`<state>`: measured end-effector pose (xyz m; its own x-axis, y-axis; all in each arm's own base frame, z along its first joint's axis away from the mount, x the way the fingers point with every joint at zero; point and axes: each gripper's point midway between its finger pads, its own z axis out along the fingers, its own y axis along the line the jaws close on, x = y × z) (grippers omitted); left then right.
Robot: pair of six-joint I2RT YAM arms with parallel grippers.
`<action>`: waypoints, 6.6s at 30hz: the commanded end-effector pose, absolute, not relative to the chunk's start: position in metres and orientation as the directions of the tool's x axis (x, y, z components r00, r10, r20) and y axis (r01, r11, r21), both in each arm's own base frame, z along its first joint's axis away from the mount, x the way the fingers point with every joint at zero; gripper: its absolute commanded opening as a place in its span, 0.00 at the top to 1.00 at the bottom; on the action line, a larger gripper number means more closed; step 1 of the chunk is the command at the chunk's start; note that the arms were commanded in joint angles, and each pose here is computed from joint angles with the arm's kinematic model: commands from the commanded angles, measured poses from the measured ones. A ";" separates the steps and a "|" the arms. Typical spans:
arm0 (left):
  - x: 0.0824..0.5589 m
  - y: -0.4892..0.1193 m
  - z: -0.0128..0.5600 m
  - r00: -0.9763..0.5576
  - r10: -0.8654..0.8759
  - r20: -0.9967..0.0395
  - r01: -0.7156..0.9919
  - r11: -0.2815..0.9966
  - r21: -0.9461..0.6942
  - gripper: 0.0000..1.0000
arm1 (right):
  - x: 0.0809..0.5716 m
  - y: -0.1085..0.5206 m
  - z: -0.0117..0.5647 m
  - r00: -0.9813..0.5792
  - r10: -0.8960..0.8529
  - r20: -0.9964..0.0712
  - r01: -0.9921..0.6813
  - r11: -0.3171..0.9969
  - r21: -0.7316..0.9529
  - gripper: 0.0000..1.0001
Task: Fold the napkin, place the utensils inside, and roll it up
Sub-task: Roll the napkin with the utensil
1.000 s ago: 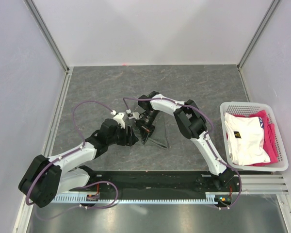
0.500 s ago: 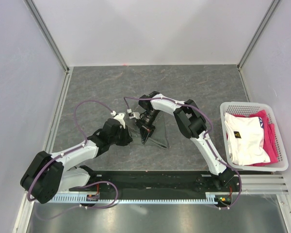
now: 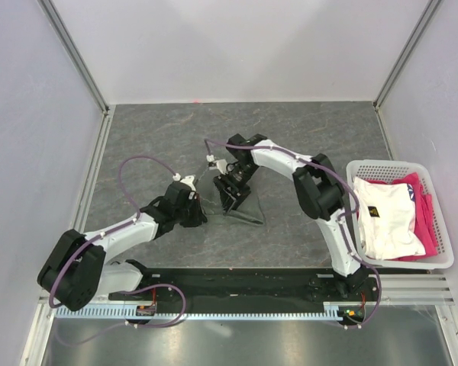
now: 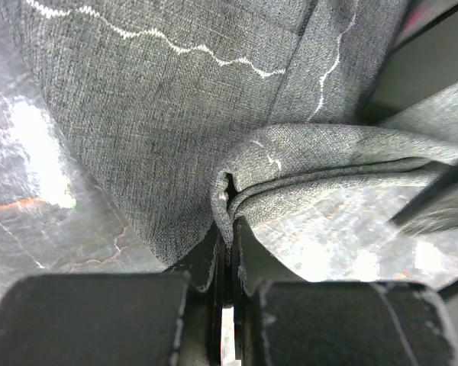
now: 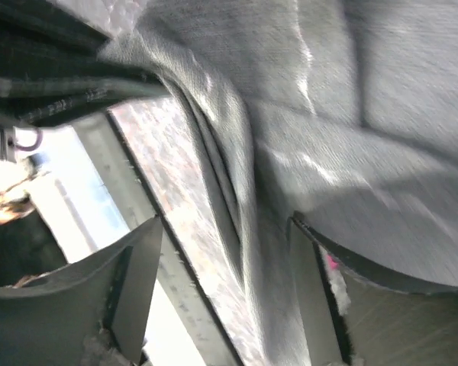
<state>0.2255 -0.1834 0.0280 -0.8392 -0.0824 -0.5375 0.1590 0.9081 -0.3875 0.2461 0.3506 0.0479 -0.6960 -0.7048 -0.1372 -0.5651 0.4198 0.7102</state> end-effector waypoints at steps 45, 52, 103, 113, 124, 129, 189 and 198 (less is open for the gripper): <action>0.239 -0.152 0.045 -0.909 -0.339 -0.243 -0.096 0.738 -0.668 0.98 | 0.236 0.284 0.020 -0.157 -0.897 -0.413 -0.831 0.346 -0.436 0.48; 0.243 -0.151 0.043 -0.908 -0.342 -0.243 -0.099 0.738 -0.668 0.98 | 0.226 0.275 0.011 -0.168 -0.928 -0.332 -0.865 0.300 -0.402 0.76; 0.237 -0.163 0.021 -0.960 -0.256 -0.111 -0.118 0.734 -0.669 0.98 | 0.246 0.336 0.128 -0.419 -0.646 -0.638 -0.873 0.480 0.087 0.47; 0.238 -0.164 0.022 -0.961 -0.254 -0.111 -0.116 0.731 -0.672 0.98 | 0.226 0.389 0.084 -0.521 -0.605 -0.602 -0.845 0.462 0.268 0.62; 0.239 -0.164 0.023 -0.962 -0.250 -0.112 -0.111 0.730 -0.675 0.98 | 0.236 0.391 0.059 -0.551 -0.618 -0.560 -0.824 0.510 0.248 0.71; 0.240 -0.166 0.027 -0.963 -0.242 -0.120 -0.097 0.723 -0.684 0.98 | 0.243 0.384 0.045 -0.564 -0.630 -0.535 -0.810 0.547 0.211 0.75; 0.254 -0.140 0.018 -0.883 -0.330 -0.334 -0.072 0.798 -0.598 0.39 | 0.237 0.373 -0.005 -0.604 -0.674 -0.425 -0.795 0.545 0.264 0.83; 0.255 -0.141 0.017 -0.894 -0.322 -0.312 -0.079 0.798 -0.598 0.76 | 0.240 0.375 -0.001 -0.611 -0.663 -0.432 -0.790 0.547 0.277 0.83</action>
